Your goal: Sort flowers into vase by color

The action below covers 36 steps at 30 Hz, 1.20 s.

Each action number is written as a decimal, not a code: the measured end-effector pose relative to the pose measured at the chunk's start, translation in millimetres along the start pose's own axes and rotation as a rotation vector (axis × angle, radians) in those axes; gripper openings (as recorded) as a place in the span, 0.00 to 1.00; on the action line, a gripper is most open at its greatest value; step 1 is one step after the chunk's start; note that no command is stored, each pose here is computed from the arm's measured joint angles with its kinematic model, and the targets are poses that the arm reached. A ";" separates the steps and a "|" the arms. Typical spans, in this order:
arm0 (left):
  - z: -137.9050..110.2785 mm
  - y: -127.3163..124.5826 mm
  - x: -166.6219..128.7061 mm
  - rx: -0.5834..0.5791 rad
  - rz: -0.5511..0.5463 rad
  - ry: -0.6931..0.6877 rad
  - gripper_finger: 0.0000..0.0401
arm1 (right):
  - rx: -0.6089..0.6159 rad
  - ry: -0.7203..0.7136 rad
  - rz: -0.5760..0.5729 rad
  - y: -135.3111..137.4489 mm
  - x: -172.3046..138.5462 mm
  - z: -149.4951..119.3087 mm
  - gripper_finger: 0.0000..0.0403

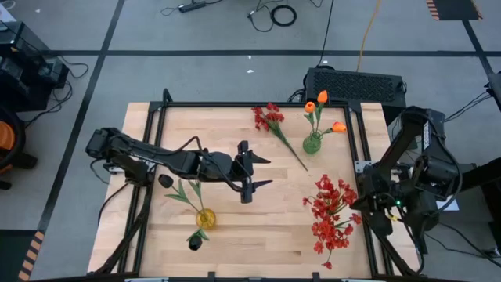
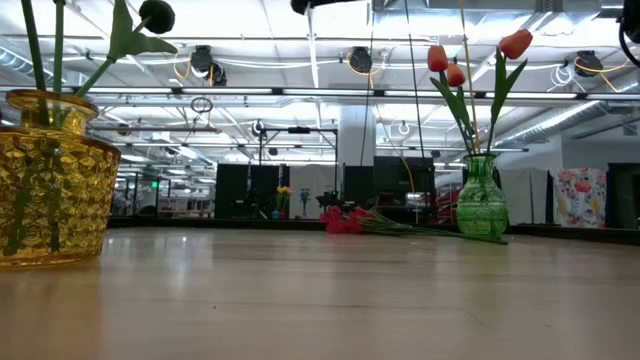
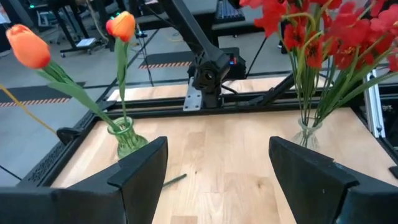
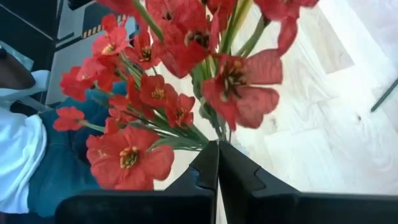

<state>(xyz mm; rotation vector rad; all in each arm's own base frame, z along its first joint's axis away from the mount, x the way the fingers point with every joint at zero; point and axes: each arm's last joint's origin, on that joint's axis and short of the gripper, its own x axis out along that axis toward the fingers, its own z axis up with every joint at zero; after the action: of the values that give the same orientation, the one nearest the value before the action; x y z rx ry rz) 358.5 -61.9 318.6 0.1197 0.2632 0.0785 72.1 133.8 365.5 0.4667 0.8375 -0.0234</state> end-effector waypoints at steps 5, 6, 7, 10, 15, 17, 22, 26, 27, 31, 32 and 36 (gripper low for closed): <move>-5.1 0.9 16.1 -0.043 -0.018 -0.047 0.72 | -0.018 -0.090 0.001 2.8 -2.0 -3.4 0.01; -6.6 1.4 18.8 -0.046 -0.028 -0.047 0.72 | -0.030 -0.117 -0.003 4.2 -1.7 -4.5 0.02; -6.9 2.4 21.8 -0.052 -0.033 -0.045 0.72 | -0.040 -0.140 -0.009 5.8 -0.8 -5.7 0.03; -5.8 3.6 23.9 -0.064 -0.042 -0.045 0.72 | -0.051 -0.176 -0.023 9.8 5.3 -11.3 0.09; -4.8 4.3 24.2 -0.065 -0.057 -0.049 0.72 | -0.044 -0.209 -0.037 19.3 15.8 -20.5 0.27; -4.8 4.3 24.2 -0.065 -0.058 -0.049 0.72 | -0.045 -0.245 -0.040 22.8 18.1 -22.2 0.34; -4.8 4.2 24.2 -0.064 -0.058 -0.049 0.72 | -0.050 -0.298 -0.044 28.8 22.3 -24.7 0.44; -4.8 4.3 24.2 -0.064 -0.058 -0.049 0.72 | -0.061 -0.346 -0.056 29.6 23.3 -24.3 0.42; -4.8 4.3 24.2 -0.064 -0.058 -0.049 0.72 | -0.062 -0.351 -0.059 29.3 23.4 -23.9 0.40; -4.8 4.3 24.2 -0.064 -0.058 -0.049 0.72 | -0.069 -0.356 -0.065 28.6 23.3 -23.7 0.25; -4.8 4.3 24.2 -0.064 -0.057 -0.049 0.72 | -0.070 -0.353 -0.066 28.4 23.3 -23.8 0.21; -4.8 4.3 24.2 -0.063 -0.057 -0.049 0.72 | -0.082 -0.323 -0.074 27.0 23.4 -24.6 0.03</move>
<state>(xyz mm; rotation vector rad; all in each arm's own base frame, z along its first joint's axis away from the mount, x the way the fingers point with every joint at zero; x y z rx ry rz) 380.3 -54.9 308.4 0.0514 0.2147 0.0270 75.9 171.9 345.0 0.3428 0.5355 -0.1296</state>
